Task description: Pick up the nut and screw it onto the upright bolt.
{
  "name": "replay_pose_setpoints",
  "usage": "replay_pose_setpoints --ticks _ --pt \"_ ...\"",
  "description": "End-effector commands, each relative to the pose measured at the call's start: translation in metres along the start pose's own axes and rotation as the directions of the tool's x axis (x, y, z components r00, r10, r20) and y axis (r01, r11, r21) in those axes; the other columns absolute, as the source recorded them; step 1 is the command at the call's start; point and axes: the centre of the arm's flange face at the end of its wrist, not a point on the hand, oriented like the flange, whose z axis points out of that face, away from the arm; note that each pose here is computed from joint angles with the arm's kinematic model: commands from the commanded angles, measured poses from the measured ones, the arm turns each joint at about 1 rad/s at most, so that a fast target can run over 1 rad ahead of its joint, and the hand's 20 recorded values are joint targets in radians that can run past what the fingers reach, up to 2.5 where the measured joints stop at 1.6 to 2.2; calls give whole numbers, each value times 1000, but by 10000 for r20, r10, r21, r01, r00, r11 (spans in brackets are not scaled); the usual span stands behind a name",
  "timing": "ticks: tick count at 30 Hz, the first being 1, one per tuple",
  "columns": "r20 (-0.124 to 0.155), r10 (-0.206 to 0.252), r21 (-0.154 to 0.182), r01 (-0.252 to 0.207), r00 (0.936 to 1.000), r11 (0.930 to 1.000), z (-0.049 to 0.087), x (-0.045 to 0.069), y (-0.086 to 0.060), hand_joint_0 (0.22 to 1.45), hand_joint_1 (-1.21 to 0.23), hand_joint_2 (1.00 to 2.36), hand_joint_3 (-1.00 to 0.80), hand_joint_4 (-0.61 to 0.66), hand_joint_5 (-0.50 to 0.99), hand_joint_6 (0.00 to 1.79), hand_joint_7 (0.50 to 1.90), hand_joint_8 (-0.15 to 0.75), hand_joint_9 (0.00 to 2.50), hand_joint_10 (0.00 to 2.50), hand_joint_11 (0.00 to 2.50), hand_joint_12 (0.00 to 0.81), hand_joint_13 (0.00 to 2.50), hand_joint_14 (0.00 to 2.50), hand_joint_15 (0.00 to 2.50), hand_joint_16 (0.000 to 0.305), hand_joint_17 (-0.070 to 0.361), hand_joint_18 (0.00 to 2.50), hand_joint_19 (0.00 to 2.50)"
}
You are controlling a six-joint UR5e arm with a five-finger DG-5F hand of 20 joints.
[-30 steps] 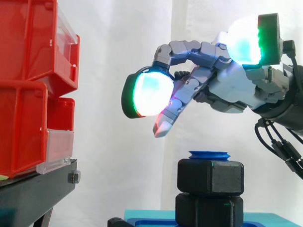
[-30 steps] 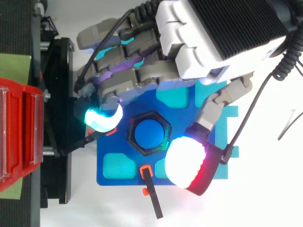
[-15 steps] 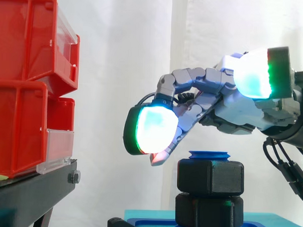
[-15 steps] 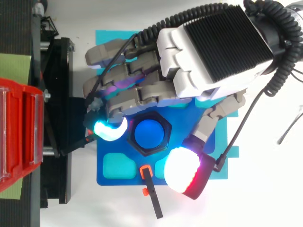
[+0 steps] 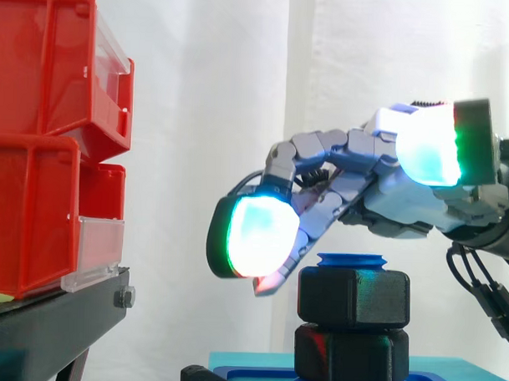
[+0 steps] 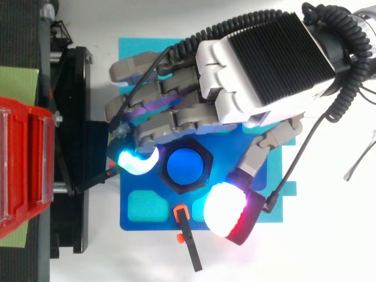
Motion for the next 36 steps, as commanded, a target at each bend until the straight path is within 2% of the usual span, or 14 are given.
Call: replay_pose_setpoints --ticks 1,18,29,36 --pt "-100 115 174 -113 9999 9998 -6 9 -2 455 -224 1000 -500 220 -136 503 875 287 855 3 89 317 431 0 0 33 74 156 0" --pt "-14 123 283 -123 9999 9995 -8 7 -4 461 -225 1000 -500 236 -114 504 993 289 891 2 117 313 452 0 0 32 72 175 0" --pt "-17 120 318 -119 9999 9994 -11 7 -7 471 -236 1000 -500 194 -62 503 1266 297 957 5 149 301 490 0 0 30 68 235 0" --pt "-15 112 366 -111 9999 9993 -14 6 -11 473 -232 1000 -500 177 -32 502 1376 296 996 5 162 298 504 0 0 29 66 246 0"
